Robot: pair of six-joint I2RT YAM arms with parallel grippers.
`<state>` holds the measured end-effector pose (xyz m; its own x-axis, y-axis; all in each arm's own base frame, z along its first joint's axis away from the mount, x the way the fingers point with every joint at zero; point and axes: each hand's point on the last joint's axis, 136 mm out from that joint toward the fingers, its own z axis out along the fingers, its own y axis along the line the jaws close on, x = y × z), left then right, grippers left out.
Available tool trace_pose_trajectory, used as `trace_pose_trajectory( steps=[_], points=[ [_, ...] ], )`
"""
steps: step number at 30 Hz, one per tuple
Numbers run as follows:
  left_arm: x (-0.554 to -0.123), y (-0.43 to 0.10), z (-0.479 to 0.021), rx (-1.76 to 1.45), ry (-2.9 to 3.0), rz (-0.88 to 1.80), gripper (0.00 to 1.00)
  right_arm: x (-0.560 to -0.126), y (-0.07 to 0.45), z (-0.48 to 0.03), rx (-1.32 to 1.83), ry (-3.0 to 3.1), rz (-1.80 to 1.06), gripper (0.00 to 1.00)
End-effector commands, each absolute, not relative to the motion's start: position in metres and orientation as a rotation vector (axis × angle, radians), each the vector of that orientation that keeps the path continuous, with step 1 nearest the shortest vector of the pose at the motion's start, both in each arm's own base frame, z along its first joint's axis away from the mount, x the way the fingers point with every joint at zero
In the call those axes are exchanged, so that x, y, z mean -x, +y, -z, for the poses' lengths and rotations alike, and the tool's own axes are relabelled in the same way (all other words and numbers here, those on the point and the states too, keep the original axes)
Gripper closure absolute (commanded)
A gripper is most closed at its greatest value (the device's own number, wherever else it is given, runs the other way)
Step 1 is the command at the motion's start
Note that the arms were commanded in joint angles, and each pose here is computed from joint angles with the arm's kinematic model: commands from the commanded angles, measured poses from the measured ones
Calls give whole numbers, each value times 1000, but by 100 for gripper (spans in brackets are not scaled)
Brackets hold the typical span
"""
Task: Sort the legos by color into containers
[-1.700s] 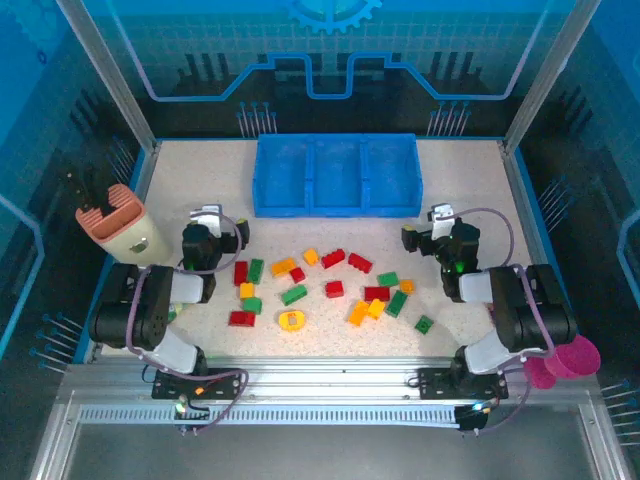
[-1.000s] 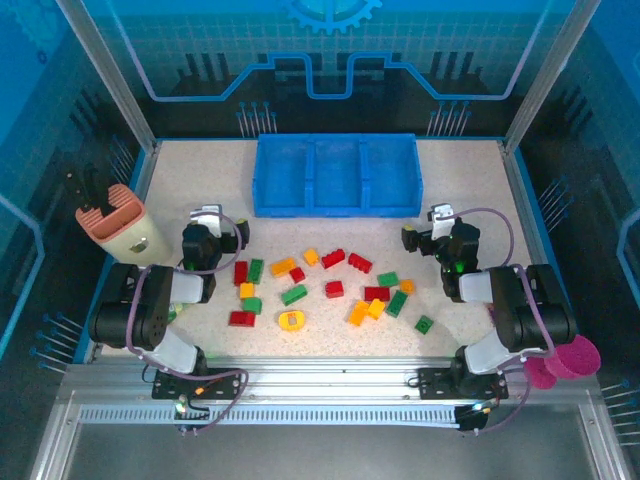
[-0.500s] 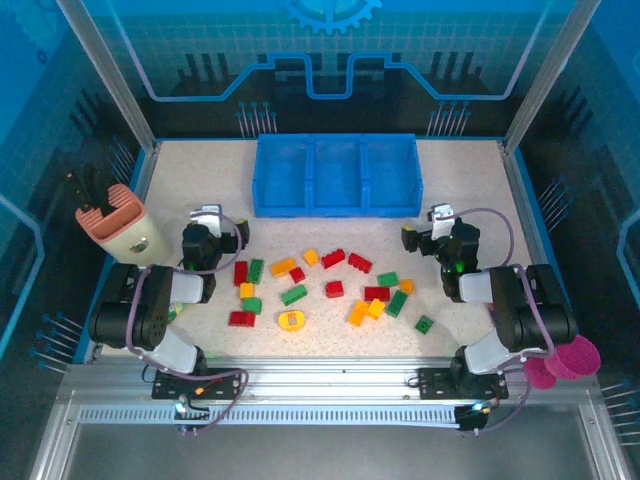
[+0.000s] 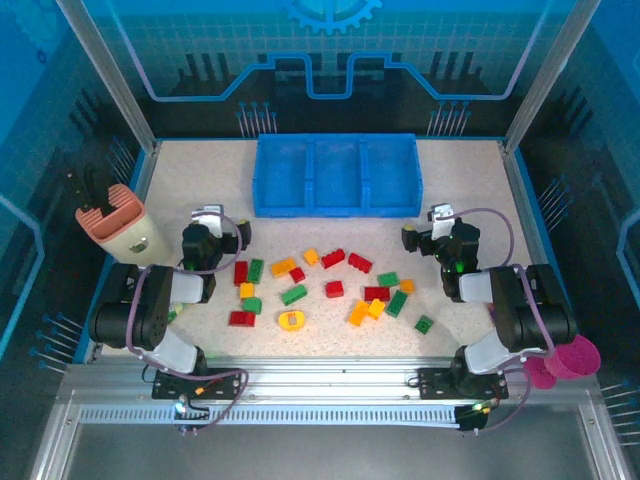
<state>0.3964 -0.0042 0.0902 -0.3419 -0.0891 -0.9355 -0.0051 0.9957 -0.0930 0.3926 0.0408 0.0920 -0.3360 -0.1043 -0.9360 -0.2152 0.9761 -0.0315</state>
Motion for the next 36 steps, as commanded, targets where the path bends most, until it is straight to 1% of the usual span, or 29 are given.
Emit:
trace_pose_trajectory(
  steps=[1,2,4,6,8,11,14,17,21,24,28,33,36],
  points=[
    [-399,-12,-111,21,1922,107,1,-395,40,-120,220,1892,-108,0],
    [-399,-9,-127,43,1941,63,1,-392,40,-135,214,1890,-86,0],
    [-395,-5,-177,124,1899,2,1,-382,40,-168,168,1887,-69,0],
    [-390,-18,-236,149,1847,62,1,-367,38,-199,92,1944,-62,0],
    [-386,-39,-280,82,1851,96,1,-350,29,-221,-37,2025,-41,0],
    [-380,-58,-312,-11,1959,134,1,-316,14,-235,-249,2172,-23,2],
    [-374,-65,-316,-70,2069,151,1,-280,18,-223,-391,2306,-104,3],
    [-368,-70,-312,-120,2114,166,1,-239,23,-196,-569,2418,-150,7],
    [-364,-72,-313,-112,2093,198,1,-188,39,-155,-770,2523,-215,12],
    [-366,-75,-309,-123,2098,214,1,-150,44,-125,-920,2601,-174,17],
    [-367,-79,-301,-128,2104,235,1,-128,48,-104,-966,2647,-99,18],
    [-366,-79,-295,-136,2098,231,1,-130,59,-86,-878,2671,-60,21],
    [-367,-76,-296,-140,2090,210,1,-125,58,-69,-910,2681,-56,22]
  ],
)
